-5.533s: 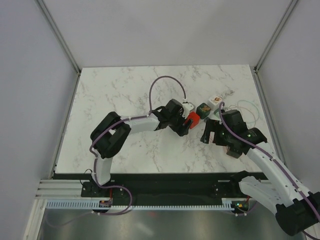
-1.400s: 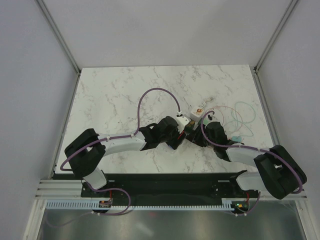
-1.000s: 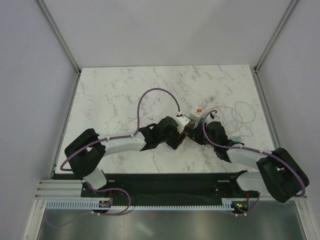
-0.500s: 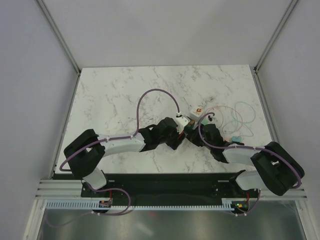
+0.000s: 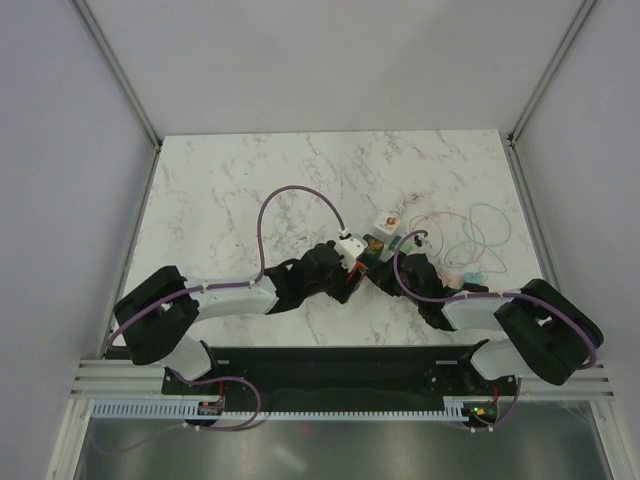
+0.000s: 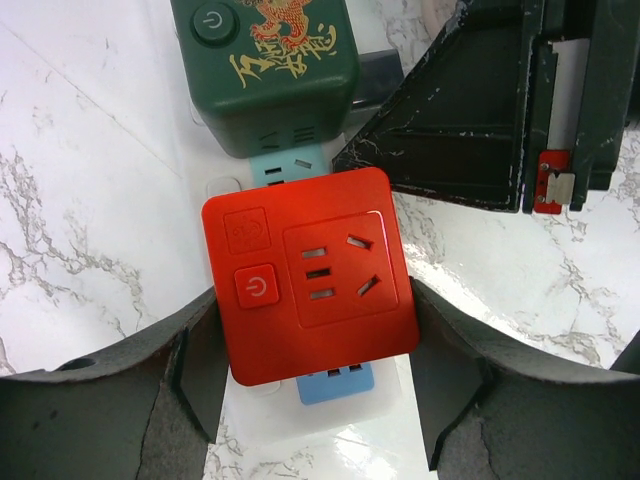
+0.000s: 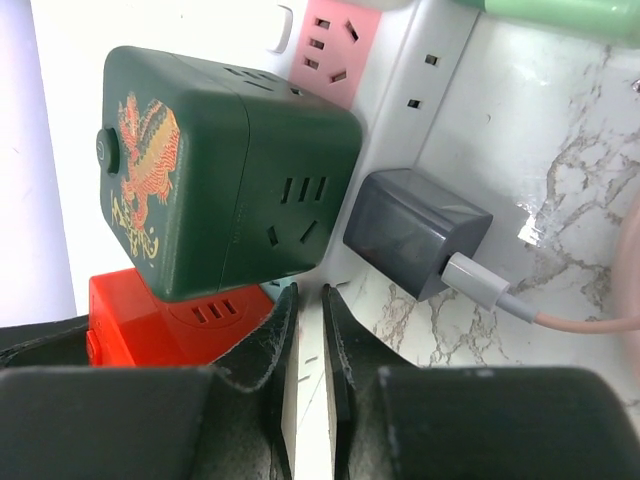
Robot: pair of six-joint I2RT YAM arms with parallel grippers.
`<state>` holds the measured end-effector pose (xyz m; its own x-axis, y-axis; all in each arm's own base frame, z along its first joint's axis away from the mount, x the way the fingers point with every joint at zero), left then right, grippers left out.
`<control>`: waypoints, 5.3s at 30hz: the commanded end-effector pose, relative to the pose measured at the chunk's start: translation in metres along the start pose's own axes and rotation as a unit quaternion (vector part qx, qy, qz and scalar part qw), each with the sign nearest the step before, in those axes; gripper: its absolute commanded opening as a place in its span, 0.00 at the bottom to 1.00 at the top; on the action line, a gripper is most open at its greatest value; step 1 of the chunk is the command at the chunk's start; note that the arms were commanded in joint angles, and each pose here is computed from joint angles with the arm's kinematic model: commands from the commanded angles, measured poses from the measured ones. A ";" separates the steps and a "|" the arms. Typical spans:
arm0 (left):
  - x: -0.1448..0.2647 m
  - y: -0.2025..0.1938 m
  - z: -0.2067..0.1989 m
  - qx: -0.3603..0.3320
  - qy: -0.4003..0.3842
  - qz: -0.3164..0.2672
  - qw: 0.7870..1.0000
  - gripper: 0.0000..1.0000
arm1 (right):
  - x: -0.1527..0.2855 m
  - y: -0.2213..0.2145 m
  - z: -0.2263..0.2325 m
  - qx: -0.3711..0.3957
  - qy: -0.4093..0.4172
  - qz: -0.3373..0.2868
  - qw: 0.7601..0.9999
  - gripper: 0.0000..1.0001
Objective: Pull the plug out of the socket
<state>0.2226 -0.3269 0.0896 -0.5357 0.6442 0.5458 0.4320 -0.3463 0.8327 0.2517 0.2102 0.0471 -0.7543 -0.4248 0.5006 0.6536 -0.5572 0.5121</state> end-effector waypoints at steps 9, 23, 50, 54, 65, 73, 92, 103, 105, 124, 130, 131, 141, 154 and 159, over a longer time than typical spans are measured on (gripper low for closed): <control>-0.002 0.077 -0.050 0.106 -0.082 -0.063 0.989 0.02 | 0.004 -0.032 -0.075 0.037 -0.128 0.033 0.990 0.18; 0.009 0.069 -0.052 -0.046 -0.013 -0.071 0.996 0.02 | 0.002 -0.033 -0.073 0.041 -0.125 0.037 0.991 0.18; 0.014 0.072 -0.060 -0.027 -0.016 -0.060 0.998 0.02 | 0.006 -0.026 -0.060 0.052 -0.114 0.039 0.991 0.23; 0.019 0.071 -0.051 -0.043 0.007 -0.062 0.997 0.02 | 0.007 -0.025 -0.059 0.053 -0.113 0.039 0.991 0.24; 0.059 0.101 -0.048 0.030 -0.040 -0.104 0.993 0.02 | 0.007 -0.023 -0.052 0.061 -0.104 0.043 0.992 0.26; 0.088 0.087 0.021 0.143 0.040 -0.053 0.988 0.02 | 0.014 -0.017 -0.050 0.078 -0.102 0.037 0.991 0.28; 0.155 0.020 0.252 0.291 0.258 0.136 0.911 0.02 | 0.028 -0.009 -0.004 0.148 -0.030 0.065 0.986 0.40; 0.124 0.006 0.313 0.280 0.258 0.240 0.893 0.02 | 0.036 -0.007 0.005 0.161 -0.015 0.065 0.985 0.45; 0.119 -0.002 0.315 0.287 0.256 0.253 0.888 0.02 | 0.039 -0.004 0.006 0.157 -0.012 0.055 0.986 0.46; 0.118 -0.030 0.335 0.297 0.293 0.292 0.861 0.73 | 0.051 0.004 0.000 0.167 -0.029 0.038 0.985 0.55; 0.142 0.016 0.333 0.300 0.320 0.211 0.873 1.00 | 0.047 0.002 -0.005 0.177 -0.045 0.048 0.982 0.57; 0.146 0.024 0.331 0.300 0.320 0.199 0.876 1.00 | 0.047 0.002 -0.007 0.178 -0.048 0.049 0.982 0.57; 0.173 0.095 0.252 0.249 0.281 0.016 0.927 1.00 | 0.055 0.010 -0.008 0.163 -0.062 0.030 0.984 0.59; 0.103 0.108 0.084 0.116 0.072 -0.072 0.988 0.97 | 0.075 0.052 -0.015 0.146 -0.141 -0.029 0.979 0.65; 0.067 0.106 0.048 0.072 0.067 -0.054 0.994 0.98 | 0.075 0.073 -0.012 0.140 -0.128 -0.024 0.982 0.62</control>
<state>0.2540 -0.2562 0.1941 -0.6174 0.5569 0.5556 0.5346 -0.2211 0.8157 0.2328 0.1329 0.0955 -0.7583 -0.1721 0.6288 0.6436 -0.3511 0.6800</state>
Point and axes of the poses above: each gripper's point midway between its finger pads, its own x axis back along the fingers, its own z axis along the line the jaws close on, y = z × x, the point moved 2 cm from there along x, back along the fingers, and after that the axes turned 5 degrees about x, right-handed, at the moved point
